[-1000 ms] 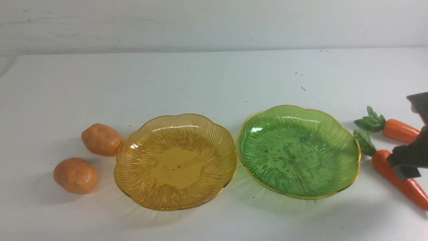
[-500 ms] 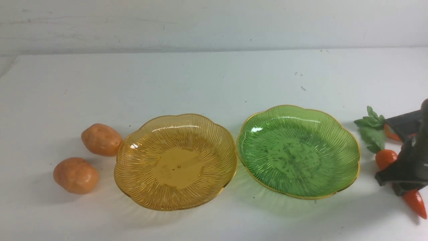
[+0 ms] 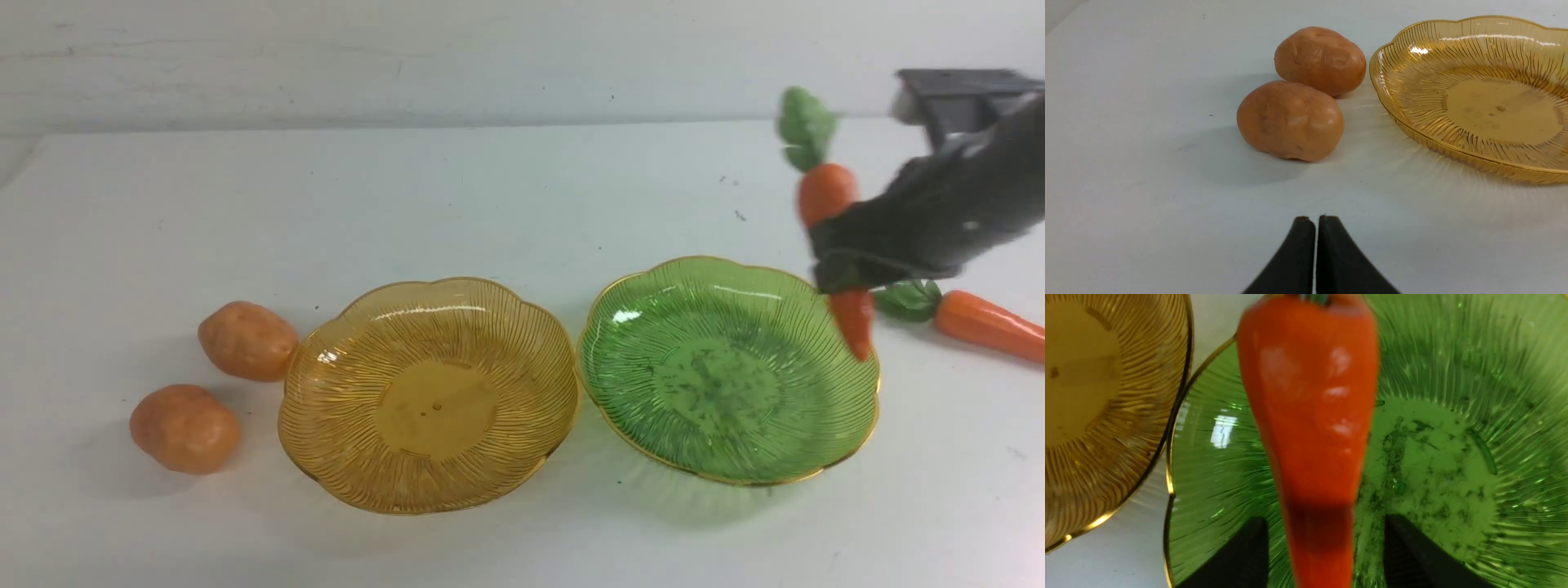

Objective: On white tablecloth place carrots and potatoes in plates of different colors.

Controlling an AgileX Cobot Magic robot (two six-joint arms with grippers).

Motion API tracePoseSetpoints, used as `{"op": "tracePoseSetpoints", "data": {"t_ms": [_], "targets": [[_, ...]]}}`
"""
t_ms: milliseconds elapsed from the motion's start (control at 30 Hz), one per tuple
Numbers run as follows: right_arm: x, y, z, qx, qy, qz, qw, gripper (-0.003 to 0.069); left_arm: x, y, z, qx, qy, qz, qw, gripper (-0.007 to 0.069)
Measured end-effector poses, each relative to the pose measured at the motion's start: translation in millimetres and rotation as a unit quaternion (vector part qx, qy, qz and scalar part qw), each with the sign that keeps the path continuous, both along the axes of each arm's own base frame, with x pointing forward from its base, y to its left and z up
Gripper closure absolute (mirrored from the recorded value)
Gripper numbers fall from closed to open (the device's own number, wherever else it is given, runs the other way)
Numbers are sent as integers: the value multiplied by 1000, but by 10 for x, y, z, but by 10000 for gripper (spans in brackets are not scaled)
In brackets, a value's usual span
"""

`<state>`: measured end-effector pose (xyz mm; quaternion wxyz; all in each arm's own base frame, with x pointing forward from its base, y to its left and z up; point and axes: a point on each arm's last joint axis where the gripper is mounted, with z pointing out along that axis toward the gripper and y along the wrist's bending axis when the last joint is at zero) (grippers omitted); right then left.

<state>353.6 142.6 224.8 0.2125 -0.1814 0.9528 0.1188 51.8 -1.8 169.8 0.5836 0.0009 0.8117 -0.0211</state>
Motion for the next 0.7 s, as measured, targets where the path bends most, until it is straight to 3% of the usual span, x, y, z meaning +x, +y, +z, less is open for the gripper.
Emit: {"op": "tracePoseSetpoints", "data": {"t_ms": [100, 200, 333, 533, 600, 700], "targets": [[23, -23, -14, -10, -1, -1, 1000, 103, 0, 0, 0, 0, 0, 0, 1000, 628], [75, -93, 76, -26, -3, -3, 1000, 42, 0, 0, 0, 0, 0, 0, 1000, 628], [175, -272, 252, -50, -3, -16, 999, 65, 0, 0, 0, 0, 0, 0, 1000, 628], [336, -917, 464, -89, 3, -80, 993, 349, 0, 0, 0, 0, 0, 0, 1000, 628], [369, -1172, 483, -98, 2, -107, 989, 499, 0, 0, 0, 0, 0, 0, 1000, 628], [406, -1571, 442, -109, 7, -145, 983, 624, 0, 0, 0, 0, 0, 0, 1000, 628]]}}
